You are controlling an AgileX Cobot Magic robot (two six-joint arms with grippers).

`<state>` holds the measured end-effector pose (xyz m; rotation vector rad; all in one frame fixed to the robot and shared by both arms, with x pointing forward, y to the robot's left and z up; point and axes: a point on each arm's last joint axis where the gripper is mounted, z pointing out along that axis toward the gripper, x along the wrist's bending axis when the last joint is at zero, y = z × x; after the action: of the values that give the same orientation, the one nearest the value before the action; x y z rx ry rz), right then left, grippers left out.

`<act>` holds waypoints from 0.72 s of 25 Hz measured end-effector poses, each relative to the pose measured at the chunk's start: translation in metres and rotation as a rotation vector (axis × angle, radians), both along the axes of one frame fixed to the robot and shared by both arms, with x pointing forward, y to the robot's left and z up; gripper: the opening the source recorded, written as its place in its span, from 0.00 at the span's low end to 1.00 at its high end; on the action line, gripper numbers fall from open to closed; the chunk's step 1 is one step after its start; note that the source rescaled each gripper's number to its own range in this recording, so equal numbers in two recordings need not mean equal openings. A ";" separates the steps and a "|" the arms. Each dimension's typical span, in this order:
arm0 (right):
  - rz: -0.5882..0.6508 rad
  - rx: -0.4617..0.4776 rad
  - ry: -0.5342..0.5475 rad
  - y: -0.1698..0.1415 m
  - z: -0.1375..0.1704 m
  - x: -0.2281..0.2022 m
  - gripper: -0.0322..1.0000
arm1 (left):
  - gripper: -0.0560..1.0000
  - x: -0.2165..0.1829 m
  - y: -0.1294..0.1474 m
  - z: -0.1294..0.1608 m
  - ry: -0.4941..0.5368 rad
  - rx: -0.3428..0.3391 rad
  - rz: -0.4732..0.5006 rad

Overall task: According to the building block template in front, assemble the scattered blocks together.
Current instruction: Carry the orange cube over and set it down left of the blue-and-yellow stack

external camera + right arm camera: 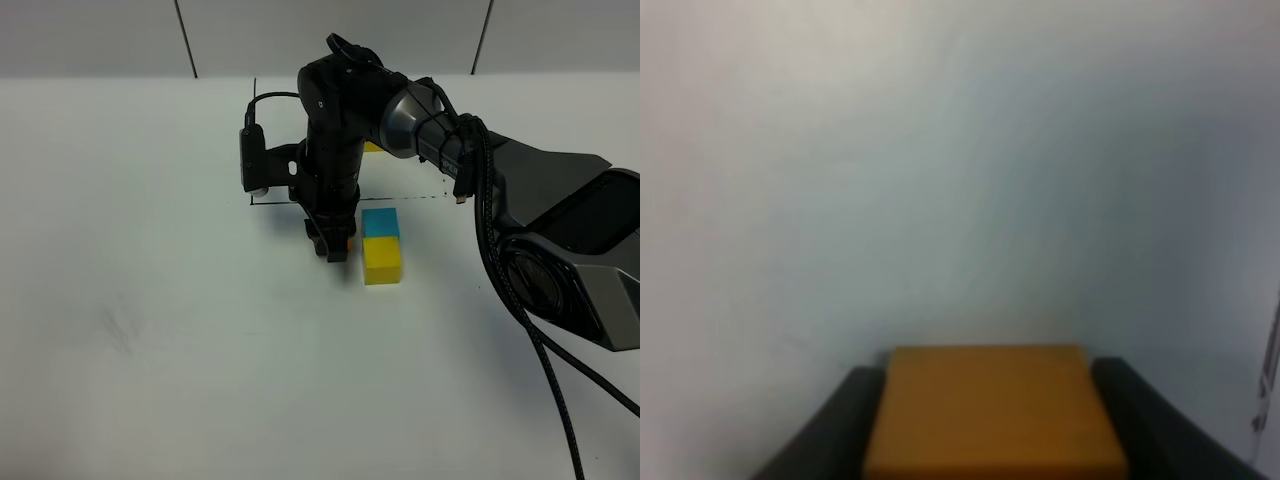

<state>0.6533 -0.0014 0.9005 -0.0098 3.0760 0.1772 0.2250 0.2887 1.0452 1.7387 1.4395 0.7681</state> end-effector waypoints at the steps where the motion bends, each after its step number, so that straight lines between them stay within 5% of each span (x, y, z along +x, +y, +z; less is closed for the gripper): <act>1: -0.004 0.000 0.000 0.000 0.000 0.000 0.29 | 0.65 0.000 0.000 0.000 0.000 0.000 0.000; 18: -0.022 0.001 0.002 -0.001 0.000 0.000 0.29 | 0.65 0.000 0.000 0.000 0.000 0.000 0.000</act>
<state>0.6537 -0.0020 0.9005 0.0242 3.0766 0.1770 0.2250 0.2887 1.0452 1.7387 1.4395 0.7681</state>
